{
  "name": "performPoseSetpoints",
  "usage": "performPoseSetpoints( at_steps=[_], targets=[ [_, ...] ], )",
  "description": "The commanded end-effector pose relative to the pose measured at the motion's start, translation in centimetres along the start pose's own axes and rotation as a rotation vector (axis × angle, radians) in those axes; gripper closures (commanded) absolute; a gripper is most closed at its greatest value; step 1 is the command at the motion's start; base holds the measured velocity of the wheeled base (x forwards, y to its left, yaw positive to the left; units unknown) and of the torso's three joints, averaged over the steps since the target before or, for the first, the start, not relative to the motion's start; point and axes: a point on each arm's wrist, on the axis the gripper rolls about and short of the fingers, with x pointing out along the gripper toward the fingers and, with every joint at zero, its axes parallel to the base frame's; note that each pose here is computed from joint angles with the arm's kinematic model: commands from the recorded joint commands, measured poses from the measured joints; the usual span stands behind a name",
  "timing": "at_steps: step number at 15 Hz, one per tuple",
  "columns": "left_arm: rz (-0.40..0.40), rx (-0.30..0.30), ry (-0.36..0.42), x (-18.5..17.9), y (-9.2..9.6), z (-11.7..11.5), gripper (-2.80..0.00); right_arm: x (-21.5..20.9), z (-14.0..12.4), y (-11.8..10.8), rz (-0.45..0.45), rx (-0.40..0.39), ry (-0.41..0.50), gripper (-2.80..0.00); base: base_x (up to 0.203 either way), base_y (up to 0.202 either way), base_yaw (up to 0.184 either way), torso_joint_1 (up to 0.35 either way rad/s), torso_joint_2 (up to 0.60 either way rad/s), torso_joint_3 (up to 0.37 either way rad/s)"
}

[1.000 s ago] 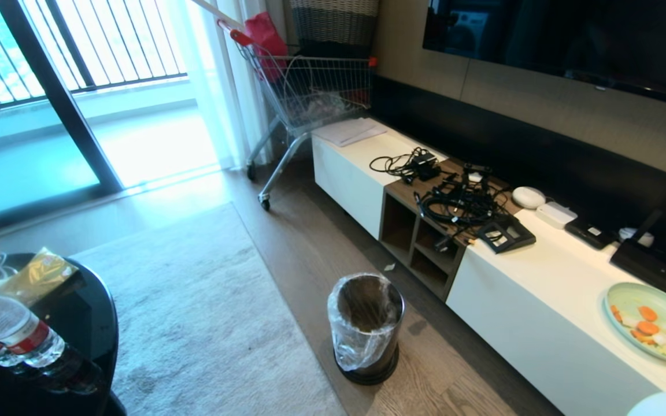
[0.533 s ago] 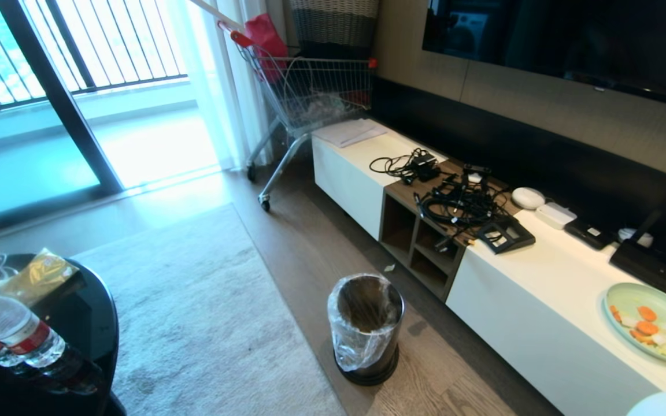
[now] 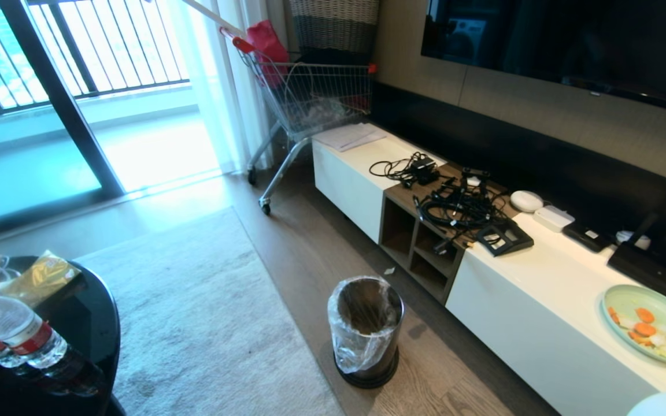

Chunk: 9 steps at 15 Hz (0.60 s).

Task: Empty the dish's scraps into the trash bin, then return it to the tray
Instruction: Pick up the plate with leftover food

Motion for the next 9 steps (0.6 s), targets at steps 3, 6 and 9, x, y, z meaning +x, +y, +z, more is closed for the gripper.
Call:
performPoseSetpoints(
  at_steps=[3,6,9],
  targets=[
    [0.000,0.000,0.000,0.00,0.00,-0.01,0.00,0.01,0.00,0.00,0.001,0.001,0.002,0.00,0.000,0.000,0.000,0.000,0.00,0.000],
    [0.000,0.000,0.000,0.00,0.00,-0.01,0.00,0.01,0.00,0.00,-0.001,-0.001,0.002,0.00,0.000,0.000,0.000,0.000,0.00,0.000],
    [0.000,0.000,0.000,0.00,0.00,-0.01,0.00,0.01,0.01,0.00,0.001,-0.001,0.000,0.00,-0.099,0.000,0.001,0.004,0.00,0.003]
  ],
)
